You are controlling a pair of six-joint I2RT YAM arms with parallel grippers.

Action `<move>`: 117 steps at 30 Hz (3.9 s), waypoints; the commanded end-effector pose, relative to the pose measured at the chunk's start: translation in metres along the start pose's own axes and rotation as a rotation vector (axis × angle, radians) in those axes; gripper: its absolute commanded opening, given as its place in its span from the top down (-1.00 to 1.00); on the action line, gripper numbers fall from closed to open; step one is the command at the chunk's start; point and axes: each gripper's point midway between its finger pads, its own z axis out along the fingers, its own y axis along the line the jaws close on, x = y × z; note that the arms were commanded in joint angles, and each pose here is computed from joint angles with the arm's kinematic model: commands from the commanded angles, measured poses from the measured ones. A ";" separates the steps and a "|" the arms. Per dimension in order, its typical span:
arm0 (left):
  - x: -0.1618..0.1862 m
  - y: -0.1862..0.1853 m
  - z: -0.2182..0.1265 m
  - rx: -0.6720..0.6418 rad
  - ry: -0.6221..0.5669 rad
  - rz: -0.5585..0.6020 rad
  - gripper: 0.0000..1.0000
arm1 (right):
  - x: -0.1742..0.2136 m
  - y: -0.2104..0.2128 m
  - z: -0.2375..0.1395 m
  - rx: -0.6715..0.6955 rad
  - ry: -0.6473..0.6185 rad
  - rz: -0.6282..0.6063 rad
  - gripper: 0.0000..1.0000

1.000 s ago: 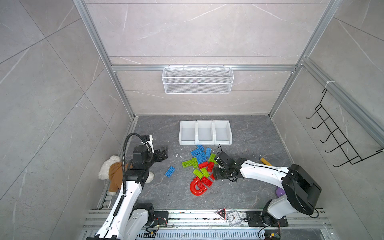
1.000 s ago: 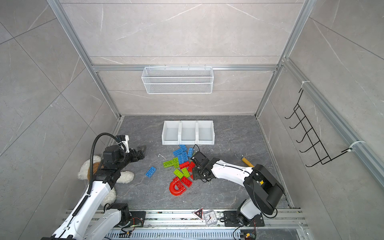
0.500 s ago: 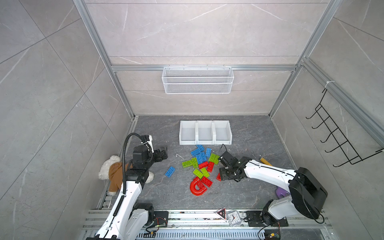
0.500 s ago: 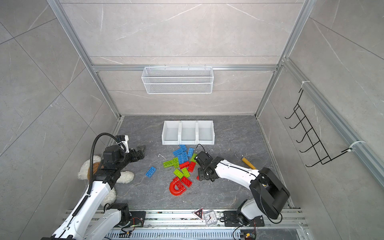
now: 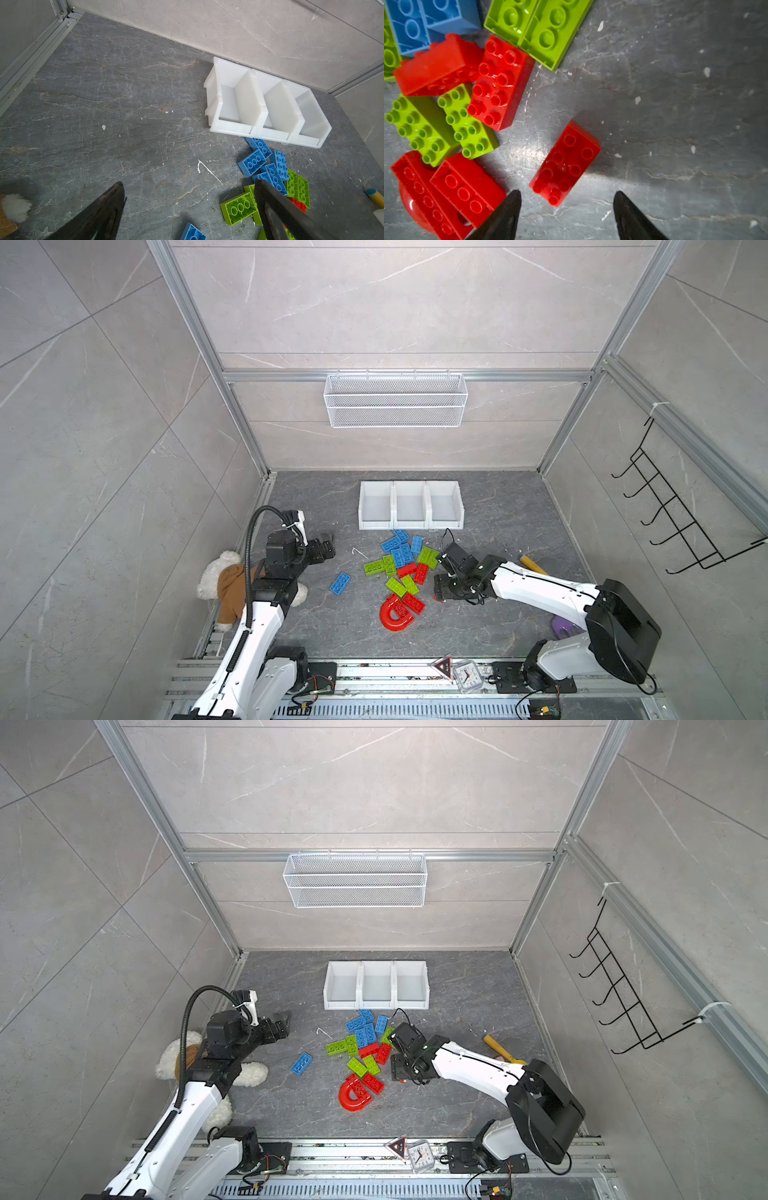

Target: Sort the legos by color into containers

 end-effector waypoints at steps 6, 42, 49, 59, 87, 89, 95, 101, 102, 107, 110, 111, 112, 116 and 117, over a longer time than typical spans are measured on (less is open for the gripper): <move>-0.020 -0.007 -0.010 0.011 -0.054 0.007 -0.99 | -0.003 0.005 0.019 0.029 0.027 -0.018 -0.38; -0.027 -0.060 -0.023 0.238 0.106 -0.030 -0.99 | -0.100 0.011 -0.055 -0.043 -0.258 -0.105 0.82; -0.024 -0.065 -0.031 0.266 0.091 0.019 -0.99 | -0.181 -0.015 -0.057 -0.052 -0.342 -0.078 0.82; -0.011 -0.084 -0.029 0.309 0.130 0.047 -0.99 | -0.269 -0.023 -0.026 -0.063 -0.377 -0.044 0.78; -0.016 -0.078 -0.036 0.253 0.096 0.074 -0.99 | -0.149 -0.019 -0.025 -0.105 -0.250 0.048 -0.01; -0.016 -0.077 -0.035 0.250 0.097 0.074 -0.99 | -0.132 -0.011 -0.015 -0.107 -0.216 0.037 -0.01; -0.016 -0.078 -0.035 0.253 0.102 0.074 -0.99 | -0.113 -0.004 0.011 -0.104 -0.161 0.035 0.02; -0.015 -0.077 -0.035 0.247 0.103 0.073 -1.00 | -0.107 -0.002 0.033 -0.116 -0.119 0.034 0.04; -0.015 -0.077 -0.035 0.245 0.103 0.073 -0.99 | -0.107 -0.002 0.035 -0.116 -0.118 0.033 0.04; -0.015 -0.076 -0.035 0.241 0.106 0.070 -0.99 | -0.103 -0.009 0.042 -0.084 -0.106 0.035 0.04; -0.016 -0.075 -0.034 0.234 0.105 0.072 -0.99 | -0.096 -0.016 0.045 -0.054 -0.087 0.037 0.04; -0.015 -0.075 -0.034 0.232 0.107 0.070 -0.99 | -0.094 -0.019 0.046 -0.039 -0.079 0.037 0.04; -0.015 -0.075 -0.034 0.234 0.107 0.070 -0.99 | -0.092 -0.022 0.045 -0.028 -0.074 0.037 0.04; -0.015 -0.075 -0.034 0.235 0.108 0.066 -0.99 | -0.081 -0.038 0.044 0.001 -0.057 0.052 0.03; -0.015 -0.075 -0.034 0.233 0.107 0.066 -1.00 | -0.079 -0.041 0.043 -0.010 -0.057 0.066 0.03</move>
